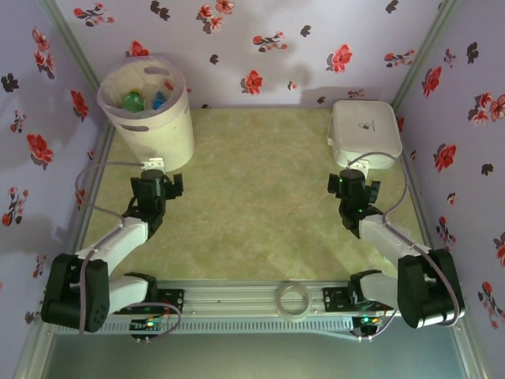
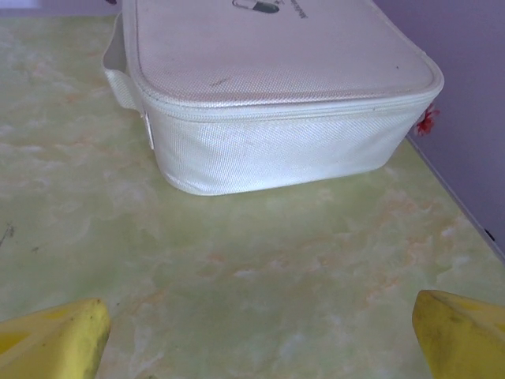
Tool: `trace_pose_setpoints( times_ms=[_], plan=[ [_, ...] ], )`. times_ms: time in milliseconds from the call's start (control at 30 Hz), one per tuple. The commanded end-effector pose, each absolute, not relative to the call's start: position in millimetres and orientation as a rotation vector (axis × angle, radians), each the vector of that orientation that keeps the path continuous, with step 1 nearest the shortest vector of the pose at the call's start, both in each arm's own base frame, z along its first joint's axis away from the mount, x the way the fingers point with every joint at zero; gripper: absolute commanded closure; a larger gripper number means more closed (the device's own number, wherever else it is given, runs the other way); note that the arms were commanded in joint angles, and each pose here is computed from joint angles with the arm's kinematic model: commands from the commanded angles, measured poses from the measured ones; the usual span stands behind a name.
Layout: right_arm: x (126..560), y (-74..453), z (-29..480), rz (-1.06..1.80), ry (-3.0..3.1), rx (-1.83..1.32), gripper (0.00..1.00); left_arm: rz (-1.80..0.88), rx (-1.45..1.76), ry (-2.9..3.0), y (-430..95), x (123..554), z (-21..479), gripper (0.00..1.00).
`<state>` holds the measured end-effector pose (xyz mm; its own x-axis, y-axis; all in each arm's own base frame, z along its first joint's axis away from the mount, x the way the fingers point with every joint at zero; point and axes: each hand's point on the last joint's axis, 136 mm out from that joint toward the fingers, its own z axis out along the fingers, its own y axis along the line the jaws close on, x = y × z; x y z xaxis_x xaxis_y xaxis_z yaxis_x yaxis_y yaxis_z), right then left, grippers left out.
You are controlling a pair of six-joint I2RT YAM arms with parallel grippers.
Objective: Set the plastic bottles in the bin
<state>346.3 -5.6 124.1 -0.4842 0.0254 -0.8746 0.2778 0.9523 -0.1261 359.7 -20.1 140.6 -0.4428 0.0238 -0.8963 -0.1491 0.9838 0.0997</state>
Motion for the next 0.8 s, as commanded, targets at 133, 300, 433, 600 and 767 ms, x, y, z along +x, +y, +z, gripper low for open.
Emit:
trace_pose_setpoints(
  times_ms=[133, 300, 433, 600, 767],
  plan=[
    [350.4, -17.5, 123.2, -0.334, 1.961, 0.269, 0.01, 0.217, -0.110, 1.889, -5.7, 383.4, 158.9, 0.00],
    [353.1, -19.4, 114.1, -0.344, 1.958, 0.273, 0.01, 0.206, -0.125, 1.872, 2.3, 388.4, 158.7, 0.00],
    [358.0, -19.5, 116.1, -0.347, 1.938, 0.269, 0.01, 0.186, -0.154, 1.865, 10.5, 393.2, 160.0, 0.00],
    [365.8, -19.6, 118.2, -0.353, 1.914, 0.258, 0.01, 0.175, -0.151, 1.864, 12.7, 400.1, 161.6, 0.00],
    [375.4, -18.4, 119.1, -0.356, 1.894, 0.245, 0.01, 0.171, -0.146, 1.859, 13.2, 404.4, 162.0, 0.00]
  ],
)
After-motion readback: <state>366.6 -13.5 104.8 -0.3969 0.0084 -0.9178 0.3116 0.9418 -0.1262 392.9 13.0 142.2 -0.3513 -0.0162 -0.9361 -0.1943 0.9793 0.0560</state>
